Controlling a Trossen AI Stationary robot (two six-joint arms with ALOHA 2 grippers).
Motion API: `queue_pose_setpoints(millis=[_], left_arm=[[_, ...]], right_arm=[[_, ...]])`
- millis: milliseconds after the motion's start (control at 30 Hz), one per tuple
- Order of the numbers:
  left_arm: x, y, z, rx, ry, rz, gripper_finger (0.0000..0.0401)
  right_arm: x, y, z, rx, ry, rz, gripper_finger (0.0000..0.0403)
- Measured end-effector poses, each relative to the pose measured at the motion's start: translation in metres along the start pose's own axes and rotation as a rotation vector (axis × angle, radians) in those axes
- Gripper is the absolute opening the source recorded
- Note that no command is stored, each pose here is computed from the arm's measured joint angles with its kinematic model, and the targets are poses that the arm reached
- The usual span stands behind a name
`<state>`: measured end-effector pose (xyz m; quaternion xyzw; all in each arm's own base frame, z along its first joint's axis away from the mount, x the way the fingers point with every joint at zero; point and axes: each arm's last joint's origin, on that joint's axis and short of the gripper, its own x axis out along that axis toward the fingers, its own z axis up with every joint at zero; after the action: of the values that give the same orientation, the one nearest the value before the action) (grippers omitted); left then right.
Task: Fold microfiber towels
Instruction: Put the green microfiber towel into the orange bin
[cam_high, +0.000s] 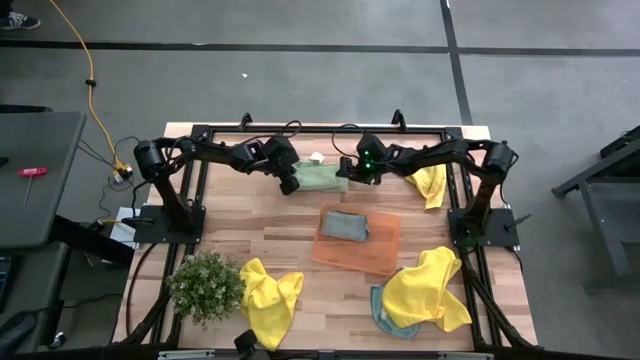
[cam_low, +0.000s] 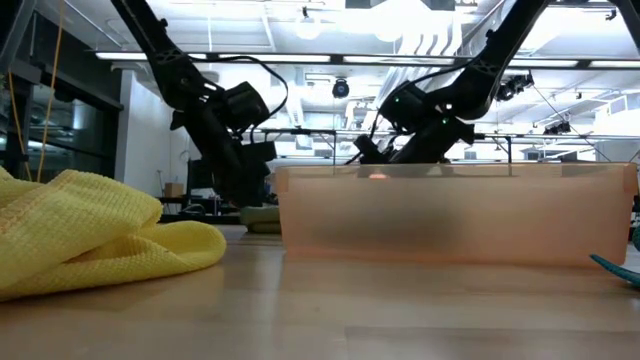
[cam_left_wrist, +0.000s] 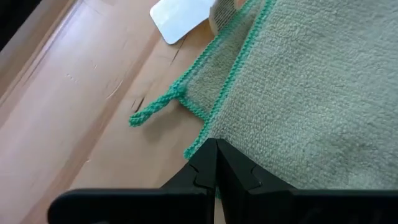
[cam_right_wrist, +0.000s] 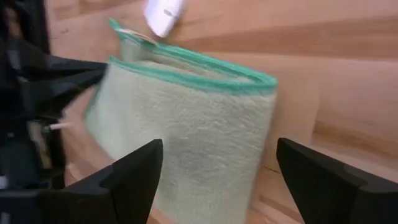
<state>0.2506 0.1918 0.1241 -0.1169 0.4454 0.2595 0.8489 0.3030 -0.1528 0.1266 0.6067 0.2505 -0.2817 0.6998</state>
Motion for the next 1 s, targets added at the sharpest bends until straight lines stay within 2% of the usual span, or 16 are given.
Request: queue_pose_setpoints(millis=[133, 300, 433, 500, 600, 767, 800, 1000], left_arm=[[0.000, 0.000, 0.000, 0.000, 0.000, 0.005, 0.0000], [0.001, -0.003, 0.000, -0.008, 0.001, 0.000, 0.0000], [0.006, -0.009, -0.002, 0.002, 0.015, -0.005, 0.0000], [0.009, -0.011, -0.002, 0.000, 0.018, -0.006, 0.0000], [0.009, -0.015, -0.002, -0.007, 0.012, -0.012, 0.0000], [-0.001, -0.012, 0.004, -0.009, -0.011, 0.011, 0.0000], [-0.005, -0.010, 0.009, -0.014, -0.025, 0.020, 0.0000], [-0.060, 0.009, 0.049, 0.000, -0.169, 0.107, 0.0000]], right_arm=[[0.011, -0.005, -0.005, 0.031, 0.022, -0.014, 0.0305], [0.017, 0.000, -0.007, 0.054, 0.006, 0.039, 0.0304], [0.018, -0.002, -0.008, 0.073, 0.004, 0.022, 0.0279], [0.018, -0.002, -0.008, 0.077, -0.013, 0.005, 0.0250], [0.018, -0.004, -0.008, 0.082, -0.018, -0.007, 0.0185], [0.018, -0.007, -0.008, -0.005, -0.017, -0.031, 0.0032], [0.015, -0.006, -0.006, -0.022, -0.022, -0.029, 0.0018], [-0.017, 0.004, 0.009, -0.104, -0.067, -0.007, 0.0006]])
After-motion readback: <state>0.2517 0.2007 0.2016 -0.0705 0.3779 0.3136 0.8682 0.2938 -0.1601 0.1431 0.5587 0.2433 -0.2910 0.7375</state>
